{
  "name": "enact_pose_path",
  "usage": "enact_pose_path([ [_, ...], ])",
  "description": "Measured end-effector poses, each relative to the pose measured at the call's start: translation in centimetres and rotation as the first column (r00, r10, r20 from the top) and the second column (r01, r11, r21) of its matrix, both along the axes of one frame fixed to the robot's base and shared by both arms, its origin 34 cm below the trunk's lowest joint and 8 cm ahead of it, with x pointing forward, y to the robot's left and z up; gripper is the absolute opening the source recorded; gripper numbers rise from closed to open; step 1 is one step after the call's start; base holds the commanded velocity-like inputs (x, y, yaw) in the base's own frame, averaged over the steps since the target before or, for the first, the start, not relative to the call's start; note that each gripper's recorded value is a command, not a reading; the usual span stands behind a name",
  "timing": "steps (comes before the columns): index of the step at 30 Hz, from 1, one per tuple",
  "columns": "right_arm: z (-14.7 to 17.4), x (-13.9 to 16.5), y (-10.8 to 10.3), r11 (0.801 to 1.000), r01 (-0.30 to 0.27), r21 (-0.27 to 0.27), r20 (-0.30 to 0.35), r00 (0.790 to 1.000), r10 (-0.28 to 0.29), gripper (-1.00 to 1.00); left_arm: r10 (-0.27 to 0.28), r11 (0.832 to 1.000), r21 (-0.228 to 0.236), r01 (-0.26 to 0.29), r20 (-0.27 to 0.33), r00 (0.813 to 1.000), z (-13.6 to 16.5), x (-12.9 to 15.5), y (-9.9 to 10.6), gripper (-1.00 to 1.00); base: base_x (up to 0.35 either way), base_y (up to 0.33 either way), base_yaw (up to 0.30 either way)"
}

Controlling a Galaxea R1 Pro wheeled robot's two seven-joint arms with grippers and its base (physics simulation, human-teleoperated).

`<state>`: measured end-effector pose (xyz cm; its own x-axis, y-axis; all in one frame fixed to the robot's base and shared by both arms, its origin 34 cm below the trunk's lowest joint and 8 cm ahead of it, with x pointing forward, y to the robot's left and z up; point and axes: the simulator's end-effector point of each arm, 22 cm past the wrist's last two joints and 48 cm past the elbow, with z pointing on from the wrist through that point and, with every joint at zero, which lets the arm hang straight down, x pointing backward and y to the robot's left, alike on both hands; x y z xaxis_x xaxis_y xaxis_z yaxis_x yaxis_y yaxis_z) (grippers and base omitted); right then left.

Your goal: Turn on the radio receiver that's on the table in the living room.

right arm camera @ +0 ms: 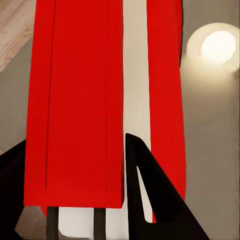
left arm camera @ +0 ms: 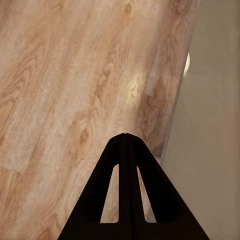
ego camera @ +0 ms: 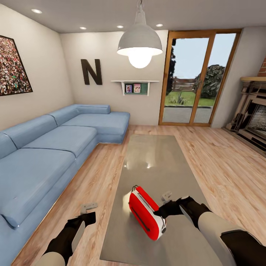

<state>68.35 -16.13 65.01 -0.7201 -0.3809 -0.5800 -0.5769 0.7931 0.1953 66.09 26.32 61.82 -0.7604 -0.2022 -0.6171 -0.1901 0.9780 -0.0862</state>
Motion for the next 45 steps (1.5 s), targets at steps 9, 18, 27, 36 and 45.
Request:
enact_pose_path([
  [9, 0.5, 1.7, -0.7, 0.999, 0.049, -0.013, 0.072, 0.996, -0.048, -1.0, 0.0, 1.0, -0.001, 0.0, -0.001, 1.0, 0.0, 0.0, -0.1, -1.0, 0.0, 0.0, 0.0],
  [18, 0.5, 2.1, -1.1, 0.997, 0.074, -0.023, 0.081, 0.994, -0.072, -1.0, -0.002, 1.0, -0.001, 0.002, 0.0, 1.0, 0.0, 0.0, -0.2, -1.0, 0.0, 0.0, 0.0],
  [27, 0.4, 2.1, -1.2, 0.996, 0.08, -0.026, 0.081, 0.994, -0.078, -1.0, -0.003, 1.0, -0.001, 0.003, -0.001, 1.0, 0.0, 0.0, -0.2, -1.0, 0.0, 0.0, 0.0],
  [36, -0.6, 1.9, -1.2, 0.996, 0.079, -0.029, 0.074, 0.994, -0.076, -1.0, -0.002, 1.0, -0.001, 0.002, -0.001, 1.0, -0.9, -0.1, -0.2, -1.0, 0.0, 0.0, 0.0],
  [45, -1.6, 1.9, -1.2, 0.996, 0.079, -0.029, 0.075, 0.994, -0.077, -1.0, -0.002, 1.0, 0.0, 0.002, -0.001, 1.0, -2.0, -0.2, -0.2, -1.0, 0.0, 0.0, 0.0],
])
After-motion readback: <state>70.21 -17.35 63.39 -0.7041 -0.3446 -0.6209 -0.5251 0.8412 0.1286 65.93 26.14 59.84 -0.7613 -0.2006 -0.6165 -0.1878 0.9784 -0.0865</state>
